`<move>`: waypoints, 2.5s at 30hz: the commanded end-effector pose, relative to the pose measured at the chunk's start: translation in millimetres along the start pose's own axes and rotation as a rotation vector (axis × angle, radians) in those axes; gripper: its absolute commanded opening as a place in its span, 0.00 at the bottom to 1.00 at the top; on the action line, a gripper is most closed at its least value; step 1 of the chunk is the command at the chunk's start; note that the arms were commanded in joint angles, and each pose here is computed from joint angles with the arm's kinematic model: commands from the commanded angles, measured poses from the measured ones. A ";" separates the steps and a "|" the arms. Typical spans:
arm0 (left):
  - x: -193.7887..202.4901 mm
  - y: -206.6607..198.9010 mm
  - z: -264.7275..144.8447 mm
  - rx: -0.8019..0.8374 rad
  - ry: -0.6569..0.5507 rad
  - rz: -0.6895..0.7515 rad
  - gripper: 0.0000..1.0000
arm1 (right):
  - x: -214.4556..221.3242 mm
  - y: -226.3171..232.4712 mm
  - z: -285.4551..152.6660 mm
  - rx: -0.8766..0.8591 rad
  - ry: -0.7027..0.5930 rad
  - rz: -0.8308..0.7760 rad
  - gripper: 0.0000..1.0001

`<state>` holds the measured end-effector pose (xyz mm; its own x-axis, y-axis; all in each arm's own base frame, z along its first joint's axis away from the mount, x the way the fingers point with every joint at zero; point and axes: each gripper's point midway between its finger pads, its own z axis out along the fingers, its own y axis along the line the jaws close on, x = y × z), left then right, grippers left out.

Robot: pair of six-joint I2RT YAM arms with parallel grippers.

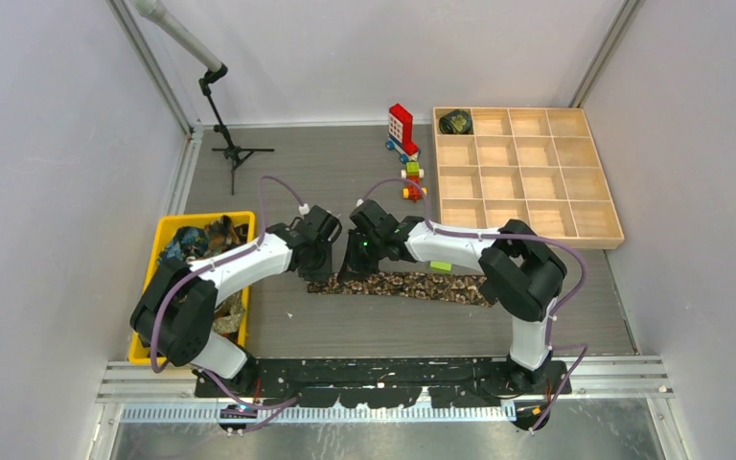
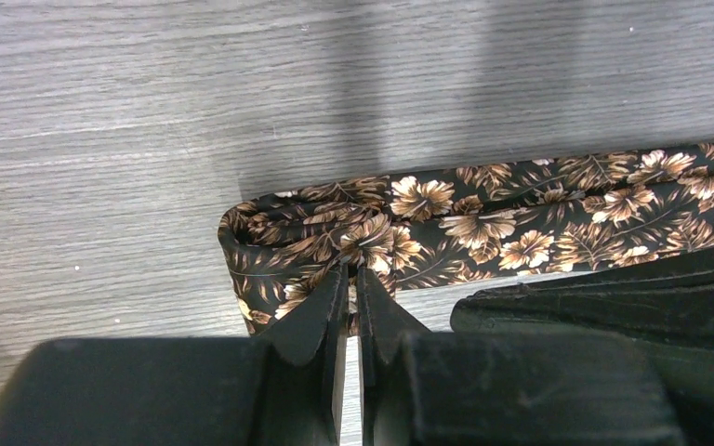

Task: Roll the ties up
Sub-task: Roll the tie at the center of the board.

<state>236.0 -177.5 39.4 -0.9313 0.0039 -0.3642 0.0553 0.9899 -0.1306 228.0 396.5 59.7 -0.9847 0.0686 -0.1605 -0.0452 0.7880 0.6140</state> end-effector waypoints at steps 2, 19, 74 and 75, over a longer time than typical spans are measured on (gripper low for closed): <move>-8.8 4.1 -3.9 0.014 -0.028 -0.011 0.09 | -11.5 29.3 -0.9 -0.074 -0.013 -0.003 0.11; -17.9 8.3 -33.0 0.007 -0.061 0.019 0.10 | -12.1 58.1 17.7 -0.155 0.014 0.014 0.12; -1.1 -2.3 -9.2 0.116 0.038 0.021 0.11 | -0.1 38.6 15.0 -0.074 0.042 -0.032 0.12; -1.3 -2.4 -10.3 0.116 0.037 0.021 0.11 | 0.0 36.7 16.6 -0.069 0.044 -0.030 0.12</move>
<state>218.1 -166.1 34.9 -0.9547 0.0554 -0.2925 0.1134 0.9761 -0.1852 232.3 434.8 51.1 -0.9927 0.0295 -0.1170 -0.0531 0.7638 0.6432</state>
